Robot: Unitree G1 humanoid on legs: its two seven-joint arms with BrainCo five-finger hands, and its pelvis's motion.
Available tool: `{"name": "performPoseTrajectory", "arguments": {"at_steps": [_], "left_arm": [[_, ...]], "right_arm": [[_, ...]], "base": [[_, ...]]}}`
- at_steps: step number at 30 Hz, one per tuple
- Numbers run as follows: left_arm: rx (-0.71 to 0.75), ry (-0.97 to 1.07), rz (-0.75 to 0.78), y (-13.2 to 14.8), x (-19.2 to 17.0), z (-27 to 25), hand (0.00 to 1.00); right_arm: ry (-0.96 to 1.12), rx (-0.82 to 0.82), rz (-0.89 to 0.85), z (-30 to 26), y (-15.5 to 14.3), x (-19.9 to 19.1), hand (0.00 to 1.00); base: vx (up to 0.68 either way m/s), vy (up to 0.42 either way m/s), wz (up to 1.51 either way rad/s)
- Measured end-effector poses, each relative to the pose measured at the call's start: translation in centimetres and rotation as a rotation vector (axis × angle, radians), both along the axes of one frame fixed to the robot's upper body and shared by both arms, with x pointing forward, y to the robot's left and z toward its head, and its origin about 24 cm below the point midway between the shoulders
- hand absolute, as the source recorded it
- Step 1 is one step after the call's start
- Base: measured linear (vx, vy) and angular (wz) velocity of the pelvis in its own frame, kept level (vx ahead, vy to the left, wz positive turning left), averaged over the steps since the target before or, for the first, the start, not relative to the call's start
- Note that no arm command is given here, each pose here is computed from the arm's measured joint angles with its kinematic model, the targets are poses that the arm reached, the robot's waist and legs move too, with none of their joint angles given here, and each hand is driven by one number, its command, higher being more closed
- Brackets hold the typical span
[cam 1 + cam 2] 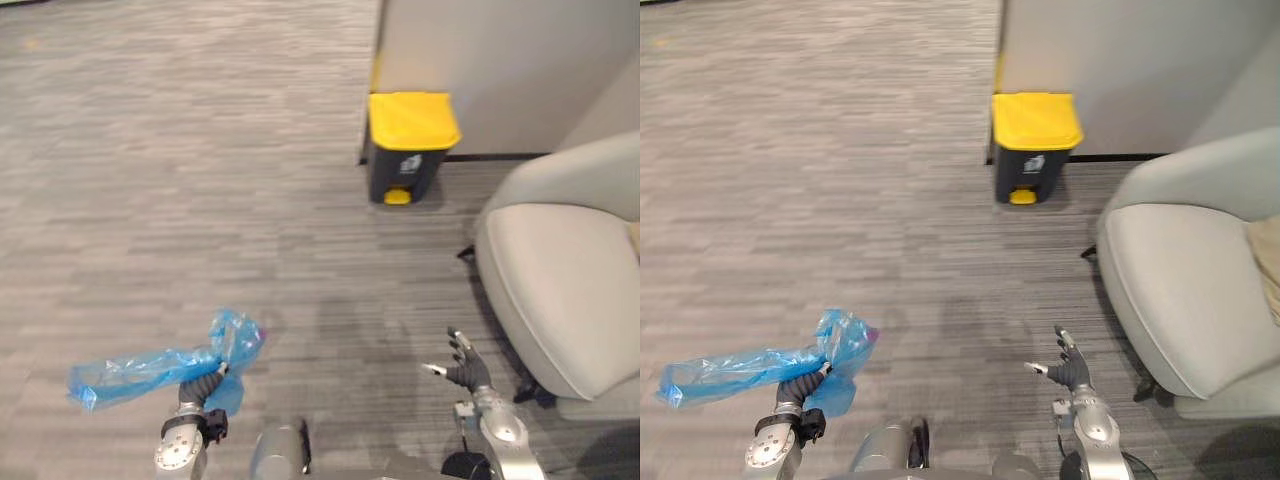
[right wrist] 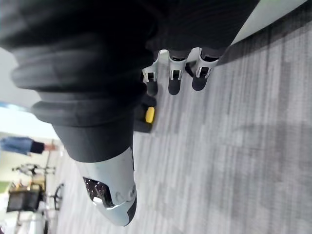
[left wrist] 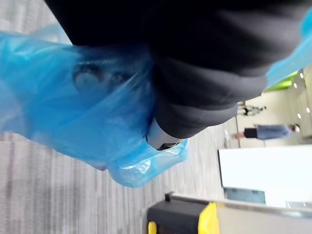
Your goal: Gather rubbish on tea table into small bin, then transfer packed bag to large trash can.
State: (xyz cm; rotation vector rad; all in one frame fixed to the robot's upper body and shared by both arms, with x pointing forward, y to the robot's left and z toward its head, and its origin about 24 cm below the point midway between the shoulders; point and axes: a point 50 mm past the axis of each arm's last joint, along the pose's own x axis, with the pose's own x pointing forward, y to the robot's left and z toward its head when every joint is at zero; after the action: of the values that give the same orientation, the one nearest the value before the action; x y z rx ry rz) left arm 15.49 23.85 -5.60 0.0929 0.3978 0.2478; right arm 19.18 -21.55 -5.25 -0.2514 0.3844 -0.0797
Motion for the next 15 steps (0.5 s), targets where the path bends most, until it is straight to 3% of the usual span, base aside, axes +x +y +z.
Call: {"name": "performPoseTrajectory", "arguments": {"at_steps": [7, 15], "left_arm": [[0.033, -0.01, -0.002, 0.9, 1.8, 0.2, 1.0], [-0.06, 0.036, 0.003, -1.7, 1.0, -1.5, 1.0]], "right_arm": [[0.047, -0.034, 0.024, -0.7, -0.3, 0.4, 0.0], [0.027, -0.048, 0.018, -0.2, -0.4, 0.9, 0.0]], "base": [[0.52, -0.022, -0.07], [0.62, -0.148, -0.46]]}}
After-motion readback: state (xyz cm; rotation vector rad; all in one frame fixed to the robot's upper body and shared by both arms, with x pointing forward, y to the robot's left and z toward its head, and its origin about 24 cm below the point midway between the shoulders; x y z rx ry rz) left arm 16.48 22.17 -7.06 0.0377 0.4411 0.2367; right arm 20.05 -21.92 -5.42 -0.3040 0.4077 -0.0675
